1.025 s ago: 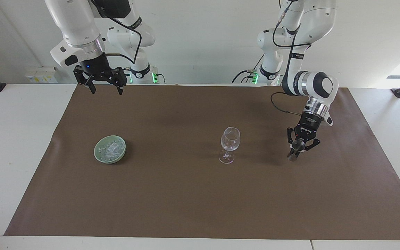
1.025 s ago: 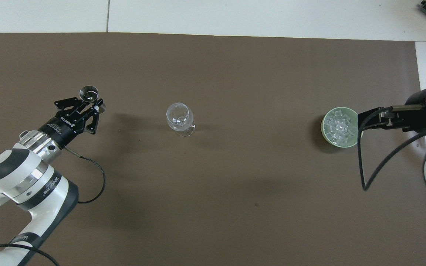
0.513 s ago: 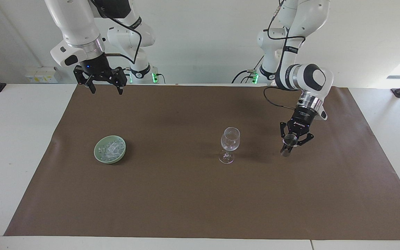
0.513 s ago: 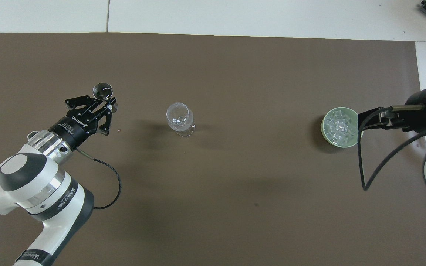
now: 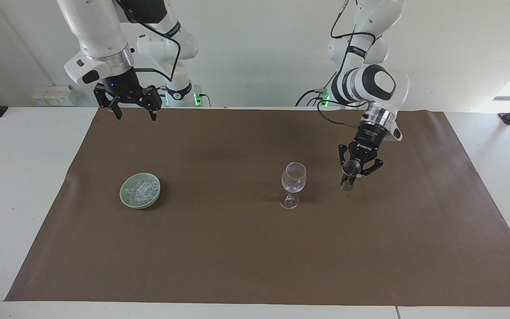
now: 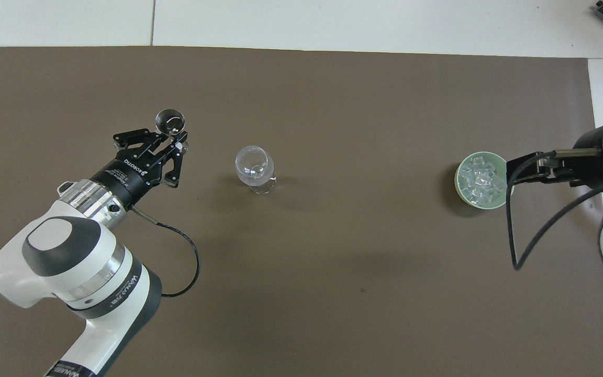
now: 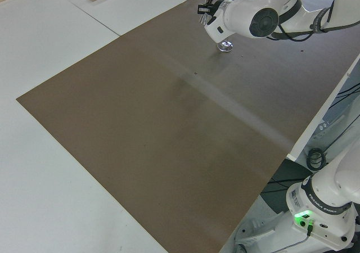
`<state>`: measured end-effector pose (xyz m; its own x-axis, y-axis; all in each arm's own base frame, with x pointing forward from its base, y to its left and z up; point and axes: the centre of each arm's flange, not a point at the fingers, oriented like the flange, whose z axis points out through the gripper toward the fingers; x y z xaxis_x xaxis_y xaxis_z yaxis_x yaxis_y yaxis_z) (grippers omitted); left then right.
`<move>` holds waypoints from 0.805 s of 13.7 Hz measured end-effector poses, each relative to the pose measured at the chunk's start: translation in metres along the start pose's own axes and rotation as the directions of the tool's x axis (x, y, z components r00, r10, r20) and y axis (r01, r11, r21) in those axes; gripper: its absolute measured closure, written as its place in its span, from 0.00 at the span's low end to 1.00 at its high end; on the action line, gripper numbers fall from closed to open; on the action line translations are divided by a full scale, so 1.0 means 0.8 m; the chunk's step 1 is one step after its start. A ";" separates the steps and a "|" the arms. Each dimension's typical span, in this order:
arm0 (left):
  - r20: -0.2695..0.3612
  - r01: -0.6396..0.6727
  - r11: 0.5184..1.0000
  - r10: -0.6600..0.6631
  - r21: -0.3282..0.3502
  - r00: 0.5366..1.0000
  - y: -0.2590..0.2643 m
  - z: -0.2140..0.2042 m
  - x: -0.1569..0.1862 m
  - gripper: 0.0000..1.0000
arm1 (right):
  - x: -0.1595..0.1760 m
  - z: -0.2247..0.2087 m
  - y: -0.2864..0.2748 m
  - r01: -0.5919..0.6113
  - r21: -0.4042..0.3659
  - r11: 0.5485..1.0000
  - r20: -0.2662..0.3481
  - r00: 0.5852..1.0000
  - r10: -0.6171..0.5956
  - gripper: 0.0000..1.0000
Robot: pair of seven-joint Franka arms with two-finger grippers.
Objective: Pour wine and add ice with both arms
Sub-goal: 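Lift the jigger with the left gripper and carry it toward the glass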
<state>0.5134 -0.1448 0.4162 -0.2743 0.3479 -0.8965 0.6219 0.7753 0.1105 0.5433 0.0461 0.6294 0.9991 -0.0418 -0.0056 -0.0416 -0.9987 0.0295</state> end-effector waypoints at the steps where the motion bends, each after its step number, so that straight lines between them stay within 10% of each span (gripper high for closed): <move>1: -0.002 -0.004 1.000 0.004 0.004 1.000 -0.005 0.001 -0.001 0.79 | 0.000 0.000 0.000 0.000 0.000 1.000 0.000 1.000 0.000 0.00; 11: -0.051 -0.069 0.997 0.071 0.042 0.996 -0.075 0.017 -0.019 0.79 | 0.000 0.000 0.000 0.000 0.000 1.000 0.000 1.000 0.000 0.00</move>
<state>0.4903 -0.2040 0.4176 -0.2660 0.4285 -0.8635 0.6693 0.7267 0.1544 0.5433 0.0461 0.6294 0.9991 -0.0418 -0.0056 -0.0416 -0.9987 0.0295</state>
